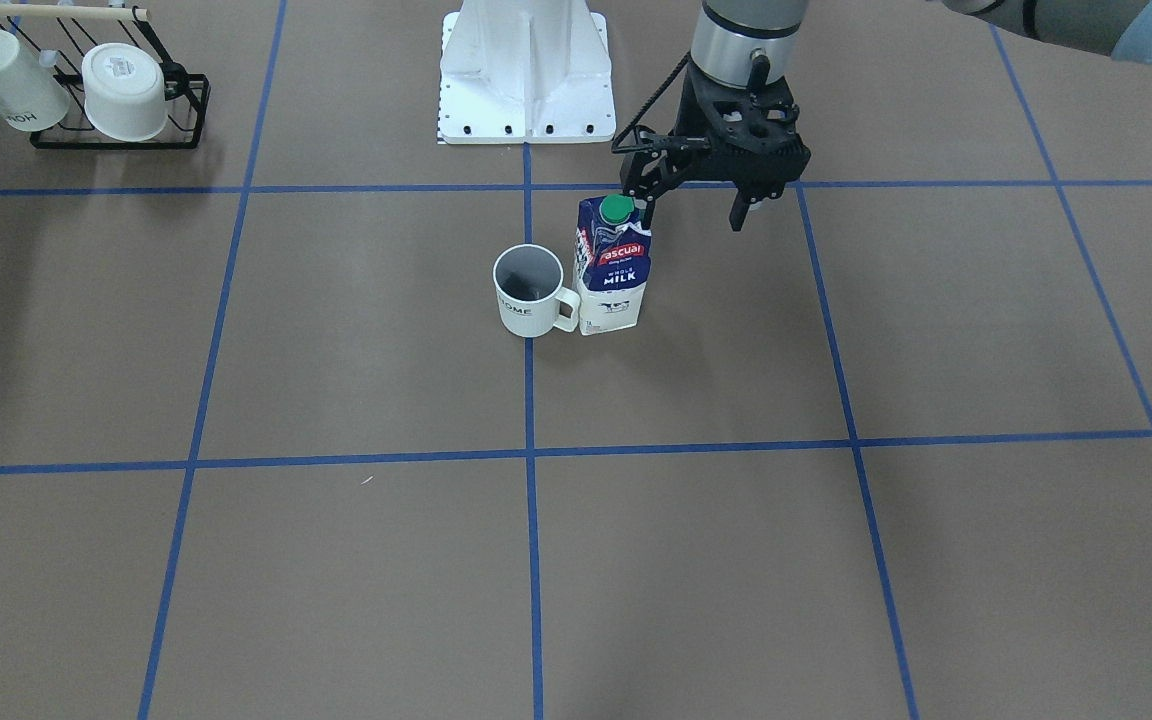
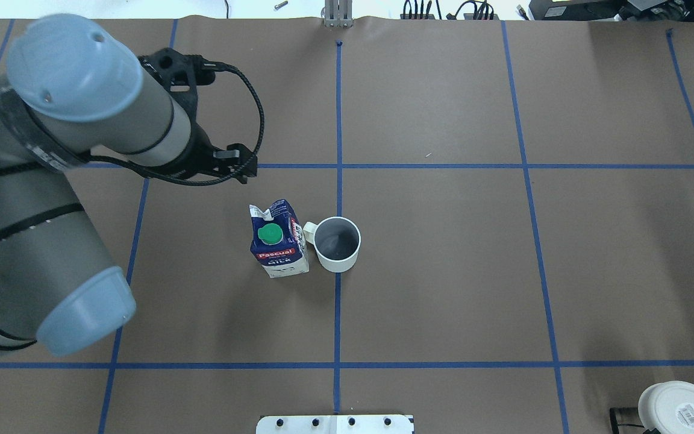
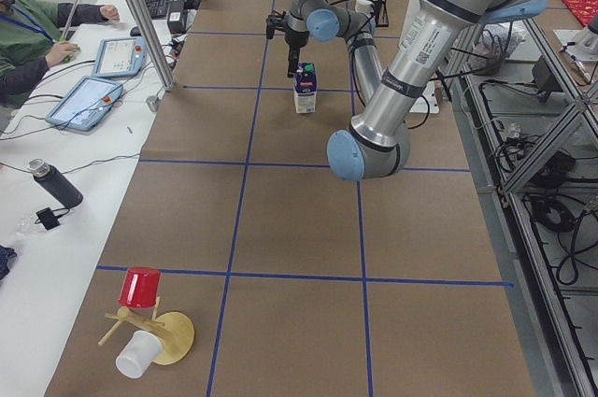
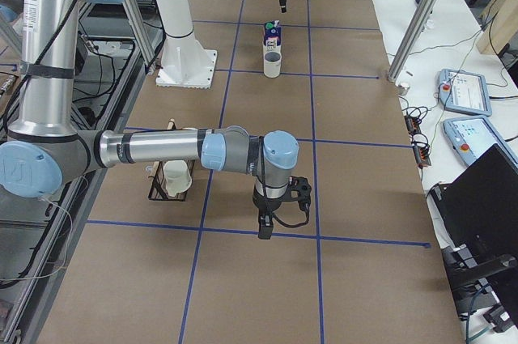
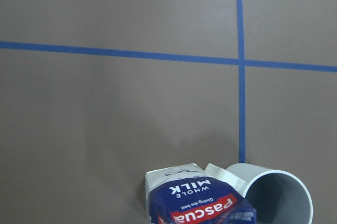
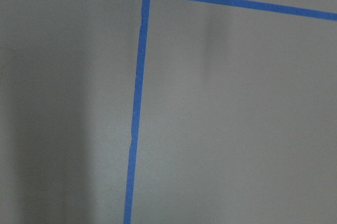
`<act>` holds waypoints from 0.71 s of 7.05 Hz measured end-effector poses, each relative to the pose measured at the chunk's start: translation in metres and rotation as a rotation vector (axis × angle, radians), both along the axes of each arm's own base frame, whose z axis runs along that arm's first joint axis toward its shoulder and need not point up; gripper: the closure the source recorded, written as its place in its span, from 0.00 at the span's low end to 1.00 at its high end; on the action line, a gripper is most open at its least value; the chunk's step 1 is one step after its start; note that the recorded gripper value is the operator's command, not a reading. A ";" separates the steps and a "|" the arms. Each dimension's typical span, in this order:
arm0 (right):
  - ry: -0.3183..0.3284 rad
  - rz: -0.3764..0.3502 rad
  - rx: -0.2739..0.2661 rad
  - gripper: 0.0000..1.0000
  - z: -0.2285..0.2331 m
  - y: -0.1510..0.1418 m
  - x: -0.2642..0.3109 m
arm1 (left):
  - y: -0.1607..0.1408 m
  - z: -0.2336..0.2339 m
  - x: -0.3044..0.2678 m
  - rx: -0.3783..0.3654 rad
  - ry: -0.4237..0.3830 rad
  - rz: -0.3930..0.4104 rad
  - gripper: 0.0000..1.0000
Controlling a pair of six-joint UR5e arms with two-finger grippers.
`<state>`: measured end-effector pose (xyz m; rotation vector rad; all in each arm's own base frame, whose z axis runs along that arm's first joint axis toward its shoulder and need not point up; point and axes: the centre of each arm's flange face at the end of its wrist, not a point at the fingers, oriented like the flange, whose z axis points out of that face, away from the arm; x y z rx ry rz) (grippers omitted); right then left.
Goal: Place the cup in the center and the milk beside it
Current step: 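Lift the left gripper away from the carton and withdraw it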
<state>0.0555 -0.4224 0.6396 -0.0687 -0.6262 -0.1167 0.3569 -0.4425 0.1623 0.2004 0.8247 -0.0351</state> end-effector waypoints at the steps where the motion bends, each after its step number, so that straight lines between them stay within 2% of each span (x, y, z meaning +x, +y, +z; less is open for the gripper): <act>1: 0.000 0.000 0.010 0.00 0.008 -0.002 0.000 | -0.022 0.028 -0.035 0.033 -0.046 0.060 0.02; 3: -0.003 -0.001 0.038 0.00 0.027 -0.005 0.000 | -0.069 0.120 -0.153 0.058 -0.091 0.184 0.02; 5: -0.015 -0.005 0.052 0.00 0.031 -0.006 -0.001 | -0.096 0.244 -0.294 0.044 -0.102 0.250 0.02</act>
